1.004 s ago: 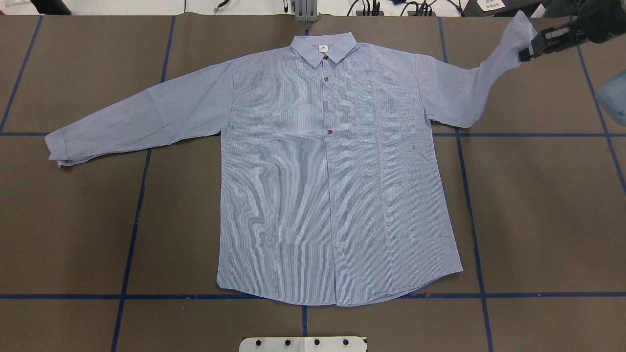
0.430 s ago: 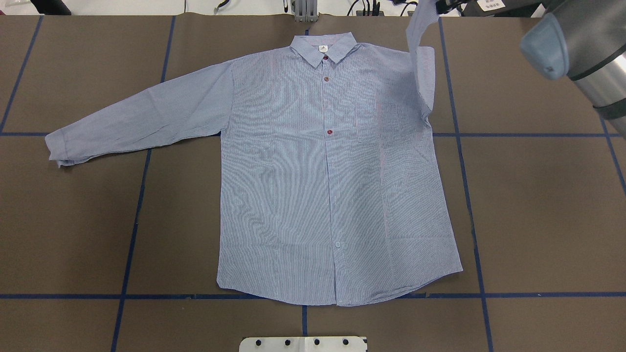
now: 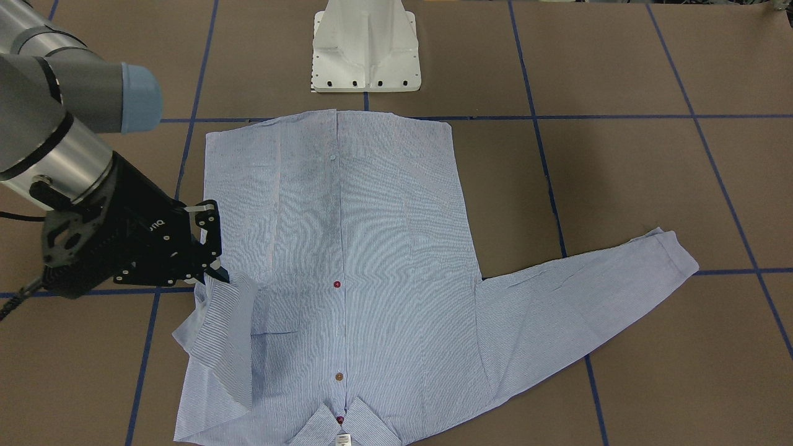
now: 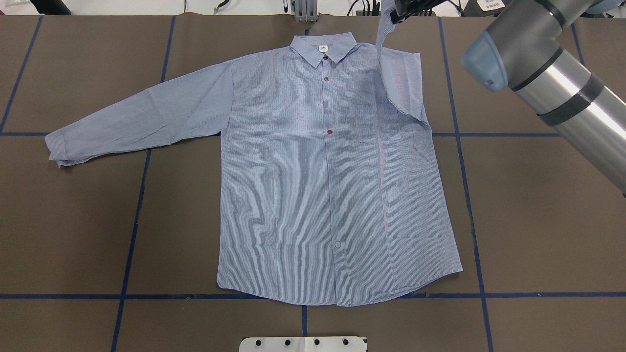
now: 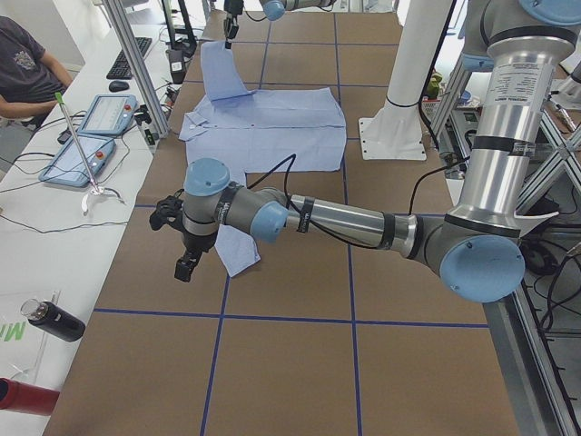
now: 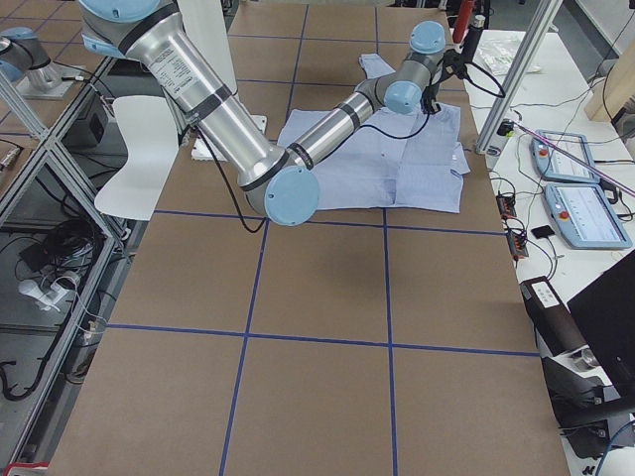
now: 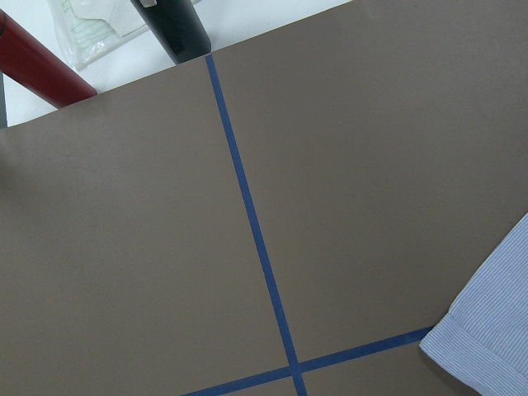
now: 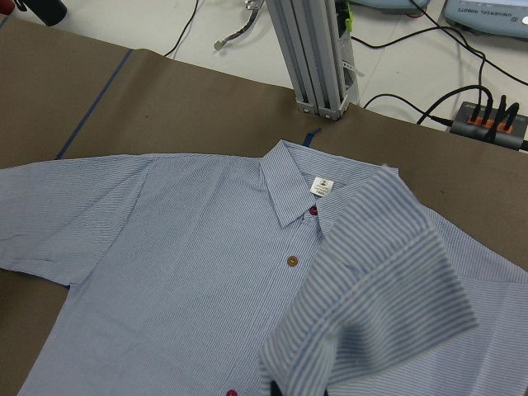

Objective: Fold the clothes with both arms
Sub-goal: 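Lift the grasped sleeve with the right gripper toward the collar, then lower the sleeve across the chest below the collar with the right gripper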

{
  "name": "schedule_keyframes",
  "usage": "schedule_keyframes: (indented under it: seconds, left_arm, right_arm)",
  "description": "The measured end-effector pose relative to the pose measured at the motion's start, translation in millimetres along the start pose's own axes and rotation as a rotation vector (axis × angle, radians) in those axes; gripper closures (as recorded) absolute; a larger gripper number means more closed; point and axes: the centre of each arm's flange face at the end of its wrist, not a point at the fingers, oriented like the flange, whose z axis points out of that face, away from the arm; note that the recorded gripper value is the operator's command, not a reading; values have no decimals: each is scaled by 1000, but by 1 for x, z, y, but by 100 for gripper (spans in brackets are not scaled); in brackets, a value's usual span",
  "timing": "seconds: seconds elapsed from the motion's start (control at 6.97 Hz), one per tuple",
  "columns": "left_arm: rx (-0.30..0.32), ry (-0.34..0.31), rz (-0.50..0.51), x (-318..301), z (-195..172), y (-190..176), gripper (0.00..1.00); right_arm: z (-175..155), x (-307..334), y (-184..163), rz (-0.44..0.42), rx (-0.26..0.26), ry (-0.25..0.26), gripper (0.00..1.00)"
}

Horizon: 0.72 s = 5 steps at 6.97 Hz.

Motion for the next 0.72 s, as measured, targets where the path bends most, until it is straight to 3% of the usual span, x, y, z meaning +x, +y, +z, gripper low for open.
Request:
schedule_keyframes:
  seconds: [0.43, 0.72]
  left_arm:
    - [-2, 0, -1, 0, 1, 1, 0]
    - [-2, 0, -2, -1, 1, 1, 0]
  right_arm:
    - [79, -39, -14, -8, -63, 30, 100]
    - [147, -74, 1, -30, -108, 77, 100]
